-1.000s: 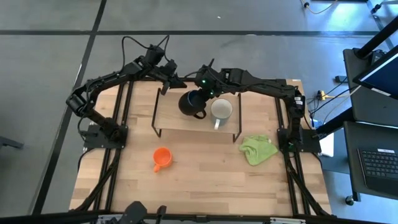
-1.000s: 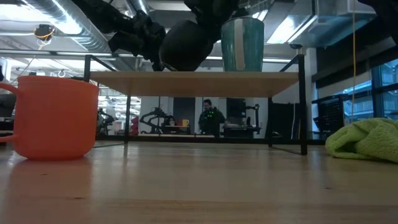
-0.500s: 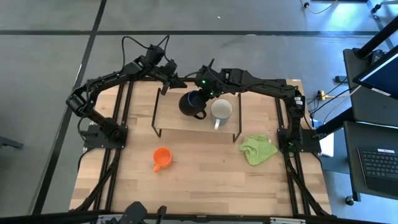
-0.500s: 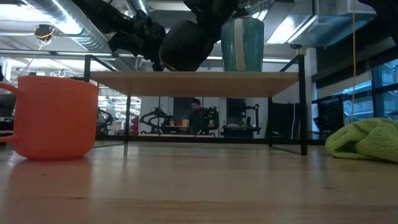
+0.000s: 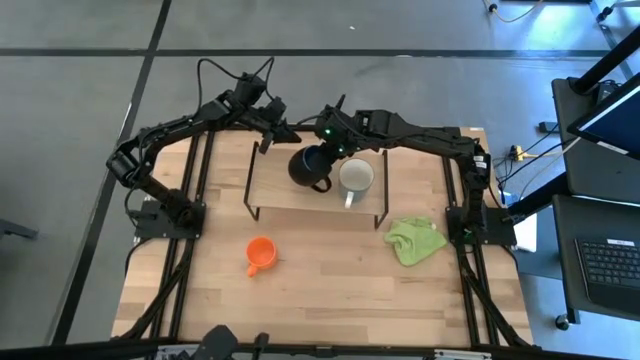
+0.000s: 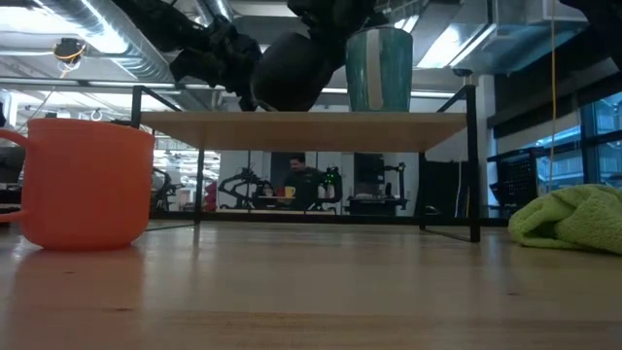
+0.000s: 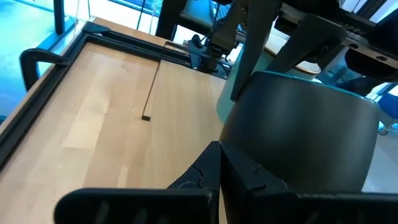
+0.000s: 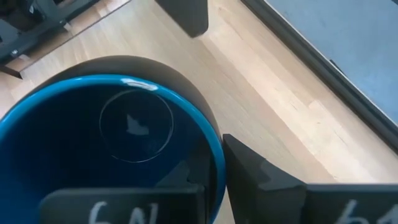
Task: Stack small to large cups/mugs on shelf
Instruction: Put the black and blue mug on the shelf
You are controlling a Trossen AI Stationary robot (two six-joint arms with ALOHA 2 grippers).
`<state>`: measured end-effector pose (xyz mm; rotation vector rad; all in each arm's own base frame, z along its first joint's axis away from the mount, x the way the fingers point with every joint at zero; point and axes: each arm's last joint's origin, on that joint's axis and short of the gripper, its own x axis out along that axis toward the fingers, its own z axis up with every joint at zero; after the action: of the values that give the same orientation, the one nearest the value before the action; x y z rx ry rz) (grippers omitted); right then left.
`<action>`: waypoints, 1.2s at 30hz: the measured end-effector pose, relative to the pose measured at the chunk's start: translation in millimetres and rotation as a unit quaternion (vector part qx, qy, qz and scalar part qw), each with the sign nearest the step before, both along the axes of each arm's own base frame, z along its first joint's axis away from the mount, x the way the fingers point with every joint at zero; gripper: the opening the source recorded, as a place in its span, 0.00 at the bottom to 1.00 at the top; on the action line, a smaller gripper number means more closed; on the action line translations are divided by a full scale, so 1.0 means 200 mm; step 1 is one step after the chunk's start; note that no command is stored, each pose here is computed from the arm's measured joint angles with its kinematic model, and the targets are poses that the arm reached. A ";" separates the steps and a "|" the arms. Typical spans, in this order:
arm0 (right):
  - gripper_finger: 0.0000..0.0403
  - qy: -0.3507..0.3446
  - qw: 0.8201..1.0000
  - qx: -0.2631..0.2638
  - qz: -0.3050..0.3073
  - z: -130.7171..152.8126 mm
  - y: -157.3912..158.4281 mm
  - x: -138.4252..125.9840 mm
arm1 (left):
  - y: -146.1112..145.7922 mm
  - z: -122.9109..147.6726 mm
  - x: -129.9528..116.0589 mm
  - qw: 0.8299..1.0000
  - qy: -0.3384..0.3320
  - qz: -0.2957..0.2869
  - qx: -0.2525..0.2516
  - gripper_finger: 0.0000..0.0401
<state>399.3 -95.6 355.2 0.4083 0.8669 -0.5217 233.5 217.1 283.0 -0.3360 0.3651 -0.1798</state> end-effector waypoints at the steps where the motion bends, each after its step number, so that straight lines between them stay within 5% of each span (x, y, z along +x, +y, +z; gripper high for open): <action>1: 0.08 -0.002 1.000 0.002 -0.002 0.00 0.00 0.00 | 0.00 0.00 0.00 1.000 -0.001 -0.002 -0.002 0.00; 36: 0.08 -0.025 0.999 0.021 0.004 0.01 0.04 0.02 | -0.01 0.02 0.04 0.999 0.007 0.032 -0.020 0.00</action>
<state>403.5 -87.1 357.4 0.4540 0.8330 -0.4845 241.2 214.2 286.0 -0.3886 0.3635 -0.1220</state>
